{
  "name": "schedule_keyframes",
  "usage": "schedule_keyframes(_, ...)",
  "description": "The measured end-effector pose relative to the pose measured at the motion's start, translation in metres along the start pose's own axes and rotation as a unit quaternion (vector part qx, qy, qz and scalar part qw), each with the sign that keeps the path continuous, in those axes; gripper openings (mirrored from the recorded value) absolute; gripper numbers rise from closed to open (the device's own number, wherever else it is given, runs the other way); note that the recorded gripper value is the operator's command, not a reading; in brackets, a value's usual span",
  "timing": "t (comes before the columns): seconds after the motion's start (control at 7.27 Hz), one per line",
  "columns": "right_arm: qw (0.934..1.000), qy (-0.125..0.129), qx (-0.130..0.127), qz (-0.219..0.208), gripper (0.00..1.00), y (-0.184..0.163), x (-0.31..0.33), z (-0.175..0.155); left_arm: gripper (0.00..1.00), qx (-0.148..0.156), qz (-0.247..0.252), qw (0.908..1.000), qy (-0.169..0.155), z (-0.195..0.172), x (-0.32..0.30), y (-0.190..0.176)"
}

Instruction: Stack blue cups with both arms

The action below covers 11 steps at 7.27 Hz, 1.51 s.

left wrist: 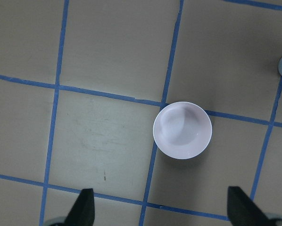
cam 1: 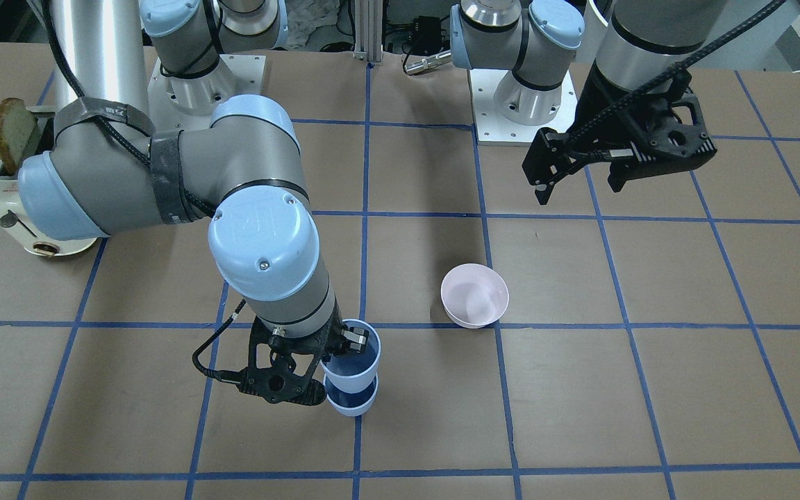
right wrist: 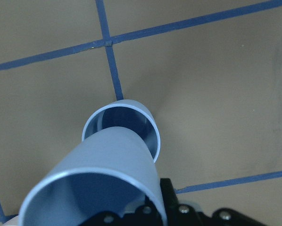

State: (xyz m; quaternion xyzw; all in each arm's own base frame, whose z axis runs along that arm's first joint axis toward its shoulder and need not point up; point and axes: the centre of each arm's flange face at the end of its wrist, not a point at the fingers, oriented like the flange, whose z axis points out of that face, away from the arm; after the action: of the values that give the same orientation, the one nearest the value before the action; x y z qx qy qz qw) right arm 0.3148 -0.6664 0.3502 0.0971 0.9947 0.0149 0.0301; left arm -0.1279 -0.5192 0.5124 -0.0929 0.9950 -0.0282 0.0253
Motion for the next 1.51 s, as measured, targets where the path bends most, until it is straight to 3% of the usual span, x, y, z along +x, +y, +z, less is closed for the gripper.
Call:
schedule_keyframes(0.28, 1.0000, 0.001, 0.004, 0.000, 0.00, -0.006, -0.002, 0.001, 1.00, 0.004, 0.022, 0.9997, 0.014, 0.003, -0.002, -0.007)
schedule_keyframes(0.41, 1.0000, 0.002, 0.004, 0.000, 0.40, -0.007, -0.002, 0.002, 1.00, 0.000, 0.038, 0.9991, 0.020, 0.006, 0.001, -0.007)
schedule_keyframes(0.55, 1.0000, 0.003, 0.002, 0.000, 0.71, -0.007, -0.002, 0.004, 1.00, -0.006, 0.055, 0.9982, 0.023, 0.008, 0.004, -0.005)
schedule_keyframes(0.69, 1.0000, 0.004, -0.001, 0.000, 0.92, -0.007, -0.001, 0.008, 1.00, -0.008, 0.065, 0.9975, 0.025, 0.008, 0.006, -0.004)
schedule_keyframes(0.83, 1.0000, 0.004, -0.002, 0.000, 1.00, -0.007, -0.001, 0.011, 1.00, -0.009, 0.066, 0.9974, 0.026, 0.009, 0.006, -0.004)
schedule_keyframes(1.1, 1.0000, 0.001, 0.002, 0.000, 1.00, -0.011, 0.001, 0.007, 1.00, -0.009, 0.065, 0.9975, 0.026, 0.008, 0.007, -0.003)
schedule_keyframes(1.51, 1.0000, -0.002, 0.010, -0.001, 1.00, -0.018, 0.049, -0.042, 1.00, -0.008, 0.064, 0.9976, 0.024, 0.007, 0.007, -0.001)
